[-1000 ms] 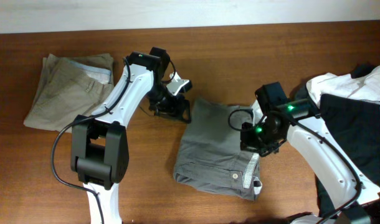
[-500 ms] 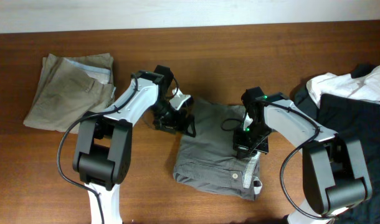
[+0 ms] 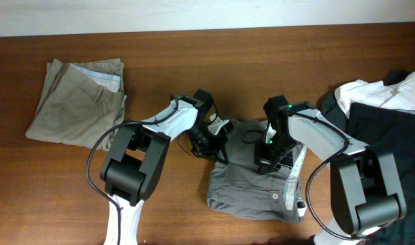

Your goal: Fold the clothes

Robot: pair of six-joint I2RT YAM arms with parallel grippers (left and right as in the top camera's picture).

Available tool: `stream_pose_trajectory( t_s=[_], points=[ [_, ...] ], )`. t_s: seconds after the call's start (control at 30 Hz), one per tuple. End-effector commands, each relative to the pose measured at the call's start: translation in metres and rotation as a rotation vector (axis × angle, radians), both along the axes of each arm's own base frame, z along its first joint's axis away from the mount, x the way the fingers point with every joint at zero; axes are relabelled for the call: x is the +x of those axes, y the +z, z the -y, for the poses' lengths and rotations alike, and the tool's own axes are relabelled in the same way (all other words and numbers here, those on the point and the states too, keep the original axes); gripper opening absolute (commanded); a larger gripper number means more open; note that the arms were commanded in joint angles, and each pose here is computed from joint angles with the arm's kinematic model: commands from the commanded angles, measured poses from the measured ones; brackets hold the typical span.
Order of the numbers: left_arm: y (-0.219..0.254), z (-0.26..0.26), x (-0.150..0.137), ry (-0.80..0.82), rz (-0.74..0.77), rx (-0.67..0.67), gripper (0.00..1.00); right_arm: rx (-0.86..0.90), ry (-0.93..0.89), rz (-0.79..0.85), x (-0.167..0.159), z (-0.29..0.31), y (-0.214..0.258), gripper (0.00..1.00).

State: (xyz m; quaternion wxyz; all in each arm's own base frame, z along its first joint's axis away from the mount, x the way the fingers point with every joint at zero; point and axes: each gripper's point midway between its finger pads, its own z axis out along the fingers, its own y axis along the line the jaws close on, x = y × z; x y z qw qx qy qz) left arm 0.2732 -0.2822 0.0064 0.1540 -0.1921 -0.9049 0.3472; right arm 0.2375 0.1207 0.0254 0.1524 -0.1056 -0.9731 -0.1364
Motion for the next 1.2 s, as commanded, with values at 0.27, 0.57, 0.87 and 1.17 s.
stream_pose_trajectory(
  t_s=[0.27, 0.57, 0.87, 1.17],
  points=[
    [0.003, -0.006, 0.024, 0.177, -0.086, -0.046, 0.69, -0.029, -0.008, 0.017, 0.011, 0.004, -0.014, 0.04],
    [-0.004, 0.031, 0.004, 0.037, -0.016, -0.098, 0.01, -0.021, -0.008, 0.037, 0.016, 0.002, -0.015, 0.04],
    [0.1, -0.027, 0.123, 0.252, 0.199, -0.237, 0.0, 0.027, 0.023, 0.361, 0.051, 0.0, 0.117, 0.04],
    [0.25, -0.265, 0.309, 0.928, 0.709, -0.265, 0.0, 0.057, 0.011, 0.474, 0.058, -0.003, 0.157, 0.04]
  ],
)
